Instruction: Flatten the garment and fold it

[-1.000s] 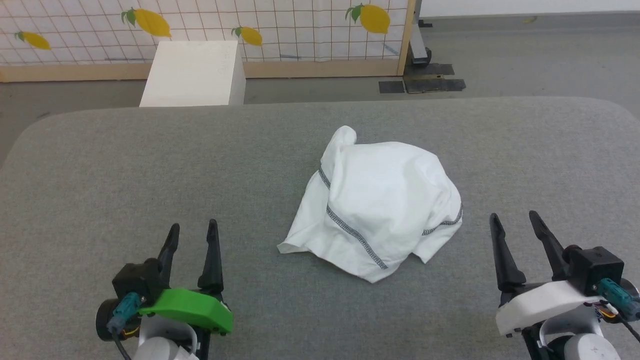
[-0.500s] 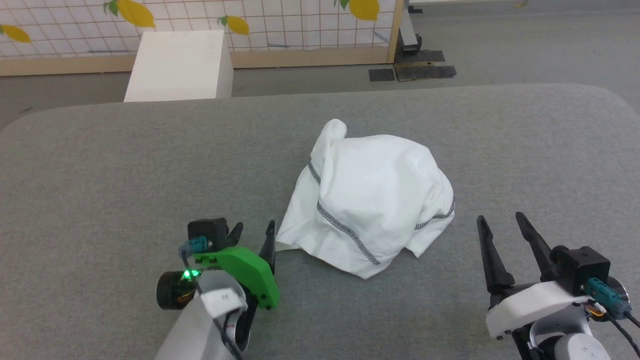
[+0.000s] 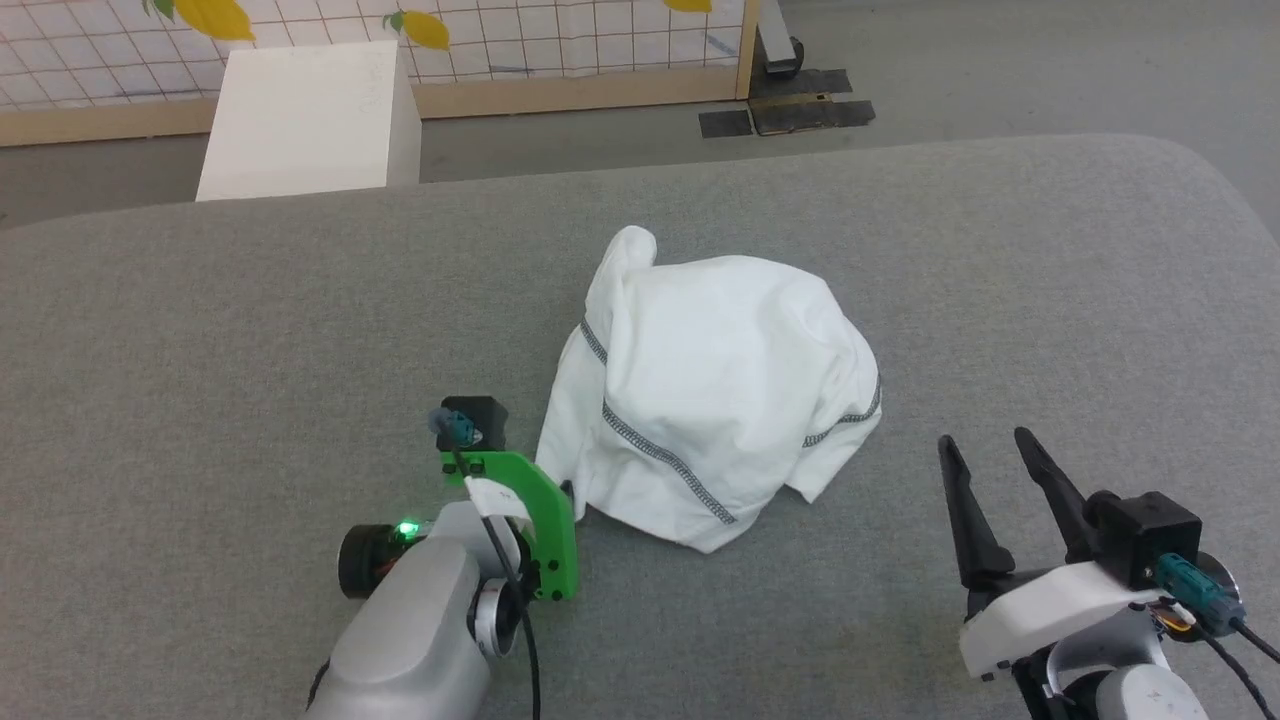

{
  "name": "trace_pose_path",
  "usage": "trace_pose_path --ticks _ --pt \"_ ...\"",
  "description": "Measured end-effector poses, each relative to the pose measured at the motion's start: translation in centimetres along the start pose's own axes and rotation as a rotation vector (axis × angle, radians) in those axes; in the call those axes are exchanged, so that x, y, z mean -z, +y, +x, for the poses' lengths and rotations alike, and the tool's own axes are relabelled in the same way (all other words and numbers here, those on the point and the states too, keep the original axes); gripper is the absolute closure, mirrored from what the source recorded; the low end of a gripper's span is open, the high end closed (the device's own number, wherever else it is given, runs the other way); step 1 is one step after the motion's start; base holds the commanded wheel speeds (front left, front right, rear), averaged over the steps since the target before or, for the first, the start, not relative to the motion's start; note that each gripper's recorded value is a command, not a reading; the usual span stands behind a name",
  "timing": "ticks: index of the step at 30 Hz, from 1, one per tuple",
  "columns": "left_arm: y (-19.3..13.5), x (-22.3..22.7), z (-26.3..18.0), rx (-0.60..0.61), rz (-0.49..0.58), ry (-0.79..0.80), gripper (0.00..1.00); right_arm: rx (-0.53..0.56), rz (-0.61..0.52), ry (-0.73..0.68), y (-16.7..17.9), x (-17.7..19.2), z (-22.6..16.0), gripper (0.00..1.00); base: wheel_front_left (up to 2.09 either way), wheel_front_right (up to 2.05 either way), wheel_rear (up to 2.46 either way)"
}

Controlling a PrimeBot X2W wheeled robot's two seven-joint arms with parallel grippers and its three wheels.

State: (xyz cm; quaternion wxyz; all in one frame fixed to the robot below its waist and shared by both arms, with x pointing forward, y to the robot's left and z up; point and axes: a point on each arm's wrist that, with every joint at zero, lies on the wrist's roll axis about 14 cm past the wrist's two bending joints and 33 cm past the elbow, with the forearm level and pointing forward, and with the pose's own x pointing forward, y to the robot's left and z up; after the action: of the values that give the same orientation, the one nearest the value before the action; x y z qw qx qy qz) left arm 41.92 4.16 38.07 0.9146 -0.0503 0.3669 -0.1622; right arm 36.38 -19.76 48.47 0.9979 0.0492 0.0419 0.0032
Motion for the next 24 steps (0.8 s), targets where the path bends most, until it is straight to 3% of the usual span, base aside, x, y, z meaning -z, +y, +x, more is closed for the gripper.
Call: trace_pose_path --ticks 1,4,7,13,20,24 --pt "-0.1 0.0 0.0 0.004 0.007 0.004 1.00 -0.001 0.000 -0.001 0.0 0.0 0.0 0.00 0.00 0.00 0.00" --pt "-0.5 -0.8 -0.2 0.020 0.003 -0.046 1.00 -0.007 0.000 -0.003 0.2 0.0 0.1 0.00 0.00 0.00 0.00" --pt "0.8 -2.9 -1.1 -0.049 -0.039 -0.224 1.00 -0.017 0.000 -0.008 0.5 -0.2 0.2 0.00 0.00 0.00 0.00" --pt "7.6 -5.9 -5.3 -0.267 -0.105 -0.537 1.00 -0.038 -0.002 -0.019 1.2 -0.7 0.6 0.00 0.00 0.00 0.00" --pt "15.6 -3.5 -11.0 -0.523 -0.169 -0.621 1.00 -0.083 -0.005 -0.007 2.6 -0.6 1.5 0.00 0.00 0.00 0.00" --pt "18.5 -0.8 -13.6 -0.630 -0.213 -0.606 1.00 -0.112 -0.013 0.033 3.6 0.0 2.1 0.00 0.00 0.00 0.00"
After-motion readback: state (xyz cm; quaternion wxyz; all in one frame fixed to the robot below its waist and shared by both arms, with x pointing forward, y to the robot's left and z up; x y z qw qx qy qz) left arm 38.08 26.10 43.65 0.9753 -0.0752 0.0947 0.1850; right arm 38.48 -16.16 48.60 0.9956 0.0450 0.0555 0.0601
